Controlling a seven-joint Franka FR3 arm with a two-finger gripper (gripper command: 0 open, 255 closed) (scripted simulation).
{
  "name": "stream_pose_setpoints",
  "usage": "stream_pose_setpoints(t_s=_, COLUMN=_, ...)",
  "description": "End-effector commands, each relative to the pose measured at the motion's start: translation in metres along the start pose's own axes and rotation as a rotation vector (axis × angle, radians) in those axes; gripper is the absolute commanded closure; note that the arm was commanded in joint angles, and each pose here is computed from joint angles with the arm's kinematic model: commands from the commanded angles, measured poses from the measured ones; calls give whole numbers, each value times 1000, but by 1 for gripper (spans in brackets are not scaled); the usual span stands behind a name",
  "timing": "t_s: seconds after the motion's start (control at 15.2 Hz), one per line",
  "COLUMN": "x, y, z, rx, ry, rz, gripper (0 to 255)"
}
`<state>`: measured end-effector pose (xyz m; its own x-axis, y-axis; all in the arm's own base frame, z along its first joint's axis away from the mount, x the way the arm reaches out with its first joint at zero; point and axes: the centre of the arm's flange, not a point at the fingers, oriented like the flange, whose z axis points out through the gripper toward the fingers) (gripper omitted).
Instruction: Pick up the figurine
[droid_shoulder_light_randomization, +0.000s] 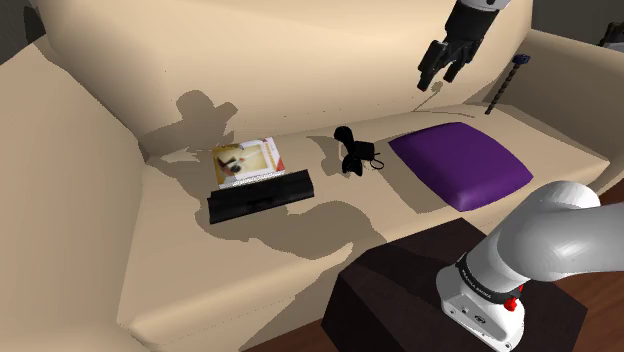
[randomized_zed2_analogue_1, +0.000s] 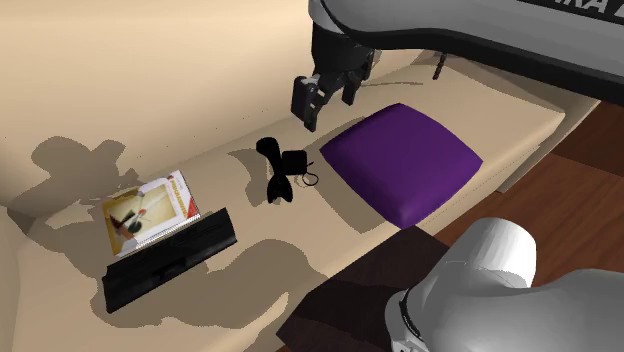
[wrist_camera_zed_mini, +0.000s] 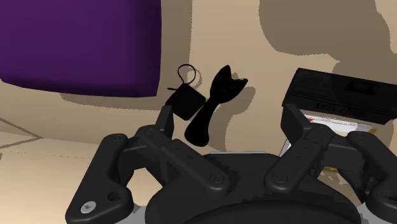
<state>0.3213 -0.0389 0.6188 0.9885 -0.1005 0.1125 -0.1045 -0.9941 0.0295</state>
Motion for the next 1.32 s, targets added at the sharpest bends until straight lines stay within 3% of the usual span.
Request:
stream_pose_setpoints(t_s=0.0, x=0, y=0, z=0, rx=0, ry=0, rz=0, gripper=0)
stream_pose_setpoints(t_s=1.25, x=122, y=-6, z=219, rx=-32, ry=3, rz=215, gripper=0)
